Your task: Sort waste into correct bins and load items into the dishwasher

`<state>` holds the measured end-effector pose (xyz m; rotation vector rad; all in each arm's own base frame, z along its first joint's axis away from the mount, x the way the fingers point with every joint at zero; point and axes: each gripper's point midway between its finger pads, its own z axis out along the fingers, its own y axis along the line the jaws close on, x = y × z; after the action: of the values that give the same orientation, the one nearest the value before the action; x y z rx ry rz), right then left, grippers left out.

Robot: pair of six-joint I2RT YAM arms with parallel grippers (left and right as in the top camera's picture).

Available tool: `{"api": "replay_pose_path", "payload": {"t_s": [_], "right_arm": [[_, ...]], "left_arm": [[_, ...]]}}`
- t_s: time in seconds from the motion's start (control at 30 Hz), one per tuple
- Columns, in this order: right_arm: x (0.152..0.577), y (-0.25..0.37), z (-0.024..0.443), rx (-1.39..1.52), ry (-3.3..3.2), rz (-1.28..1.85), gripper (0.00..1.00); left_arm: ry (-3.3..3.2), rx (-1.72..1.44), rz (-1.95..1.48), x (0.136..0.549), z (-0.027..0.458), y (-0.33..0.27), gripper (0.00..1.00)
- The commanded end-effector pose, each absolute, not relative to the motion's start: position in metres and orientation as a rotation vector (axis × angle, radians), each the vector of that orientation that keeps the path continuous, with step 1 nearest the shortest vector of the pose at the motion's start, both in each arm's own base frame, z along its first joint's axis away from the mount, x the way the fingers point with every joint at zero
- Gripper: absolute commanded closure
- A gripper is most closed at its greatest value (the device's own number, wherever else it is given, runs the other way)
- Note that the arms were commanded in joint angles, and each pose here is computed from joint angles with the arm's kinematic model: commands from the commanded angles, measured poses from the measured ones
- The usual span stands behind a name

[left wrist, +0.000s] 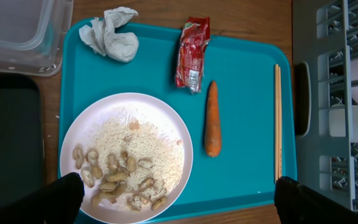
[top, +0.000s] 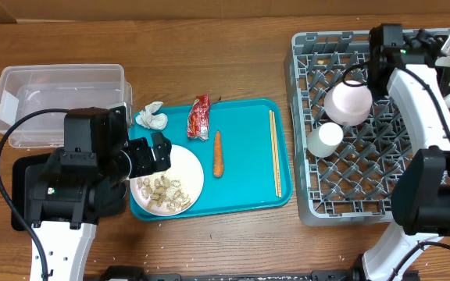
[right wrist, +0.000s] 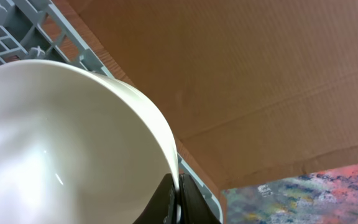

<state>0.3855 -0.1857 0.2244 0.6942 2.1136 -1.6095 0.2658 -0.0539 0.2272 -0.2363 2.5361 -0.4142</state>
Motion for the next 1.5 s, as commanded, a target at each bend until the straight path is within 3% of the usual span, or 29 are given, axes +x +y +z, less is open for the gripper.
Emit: {"api": "replay_pose_path", "payload": {"t_s": [0.0,0.67,1.2,1.23,1.27,1.37,1.47], "right_arm": [[0.380,-0.187,0.219,0.666,2.088,-1.680,0.96],[0.379,-0.143,0.180,0.403,2.155,-1.736,0.96],[0.394,-0.084,0.179,0.215,2.146,-1.658,0.95],[0.395,-0.080,0.178,0.200,2.147,-1.655,0.87],[0.395,-0.076,0.178,0.184,2.150,-1.651,0.69],[0.395,-0.062,0.180,0.126,2.146,-1.646,0.36],[0.397,-0.043,0.188,0.087,2.131,-1.608,0.26]], "left_arm": [[2.518,-0.227,-0.403,0.269,0.233,-0.052,0.00],[2.517,-0.226,-0.403,0.269,0.234,-0.052,0.00],[2.517,-0.226,-0.403,0.269,0.234,-0.052,0.00],[2.517,-0.226,-0.403,0.269,0.234,-0.052,0.00],[2.517,-0.226,-0.403,0.269,0.234,-0.052,0.00],[2.517,-0.226,-0.403,0.269,0.234,-0.052,0.00],[2.517,-0.226,-0.403,0.269,0.234,-0.052,0.00]]}}
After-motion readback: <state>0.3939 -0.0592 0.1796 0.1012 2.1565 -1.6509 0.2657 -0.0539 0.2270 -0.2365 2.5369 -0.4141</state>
